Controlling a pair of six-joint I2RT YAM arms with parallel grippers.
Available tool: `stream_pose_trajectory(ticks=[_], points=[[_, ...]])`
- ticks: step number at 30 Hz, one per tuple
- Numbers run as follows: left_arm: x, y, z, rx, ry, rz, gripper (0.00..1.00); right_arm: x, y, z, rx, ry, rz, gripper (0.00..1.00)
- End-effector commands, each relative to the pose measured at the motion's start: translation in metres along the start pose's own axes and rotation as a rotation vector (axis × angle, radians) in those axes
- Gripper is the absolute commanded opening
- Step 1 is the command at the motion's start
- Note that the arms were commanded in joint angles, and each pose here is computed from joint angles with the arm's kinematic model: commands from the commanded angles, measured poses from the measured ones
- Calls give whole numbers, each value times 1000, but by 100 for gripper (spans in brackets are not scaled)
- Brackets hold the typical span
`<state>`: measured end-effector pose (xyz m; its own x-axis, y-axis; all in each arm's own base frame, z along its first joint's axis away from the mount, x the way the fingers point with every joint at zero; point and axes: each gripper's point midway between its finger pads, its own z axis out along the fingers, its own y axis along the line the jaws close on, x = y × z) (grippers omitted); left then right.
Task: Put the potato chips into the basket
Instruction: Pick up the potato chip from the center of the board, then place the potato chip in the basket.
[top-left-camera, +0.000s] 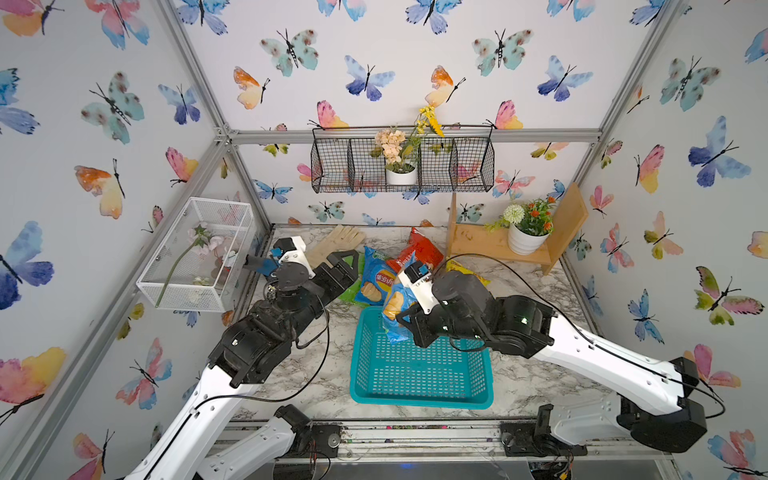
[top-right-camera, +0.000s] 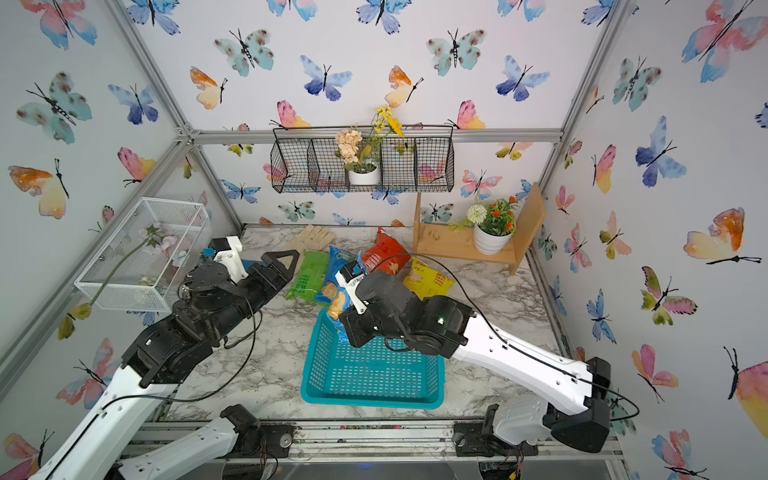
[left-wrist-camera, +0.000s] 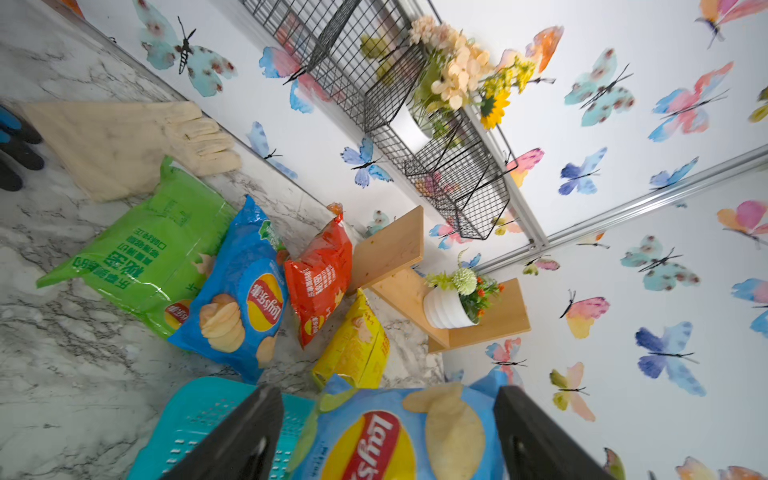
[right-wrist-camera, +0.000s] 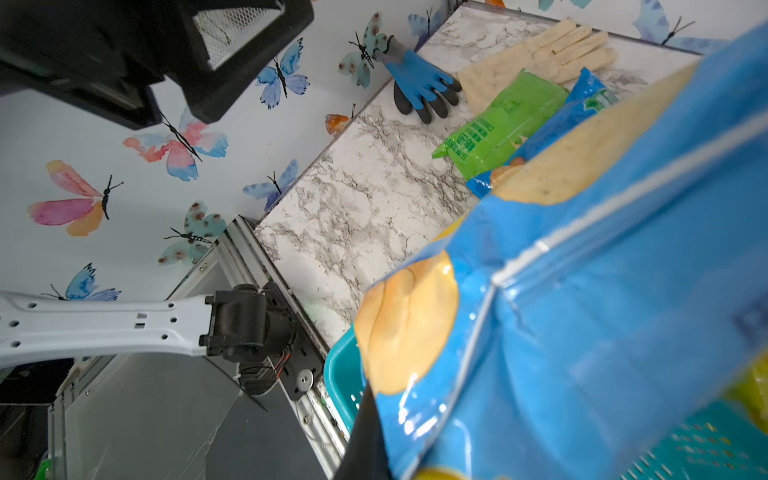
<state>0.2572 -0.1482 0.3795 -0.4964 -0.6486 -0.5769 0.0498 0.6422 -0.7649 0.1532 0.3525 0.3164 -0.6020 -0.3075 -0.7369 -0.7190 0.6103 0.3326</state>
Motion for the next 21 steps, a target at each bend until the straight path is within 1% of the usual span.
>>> stream_pose_trajectory(ticks=[1,4,7,10,14,21], points=[[43,20,12,-17,157,45,69,38,-13,-5,25,100,38,2],[75,31,21,-12,233,56,58,57,-21,-14,25,124,59,2],[105,36,27,-6,284,78,53,77,-31,-19,42,143,84,2],[135,36,34,2,339,101,50,97,-44,-21,71,157,108,2],[178,33,44,14,415,136,49,121,-63,-22,124,172,141,2],[251,37,70,-7,557,182,44,146,-86,-30,216,204,197,2]])
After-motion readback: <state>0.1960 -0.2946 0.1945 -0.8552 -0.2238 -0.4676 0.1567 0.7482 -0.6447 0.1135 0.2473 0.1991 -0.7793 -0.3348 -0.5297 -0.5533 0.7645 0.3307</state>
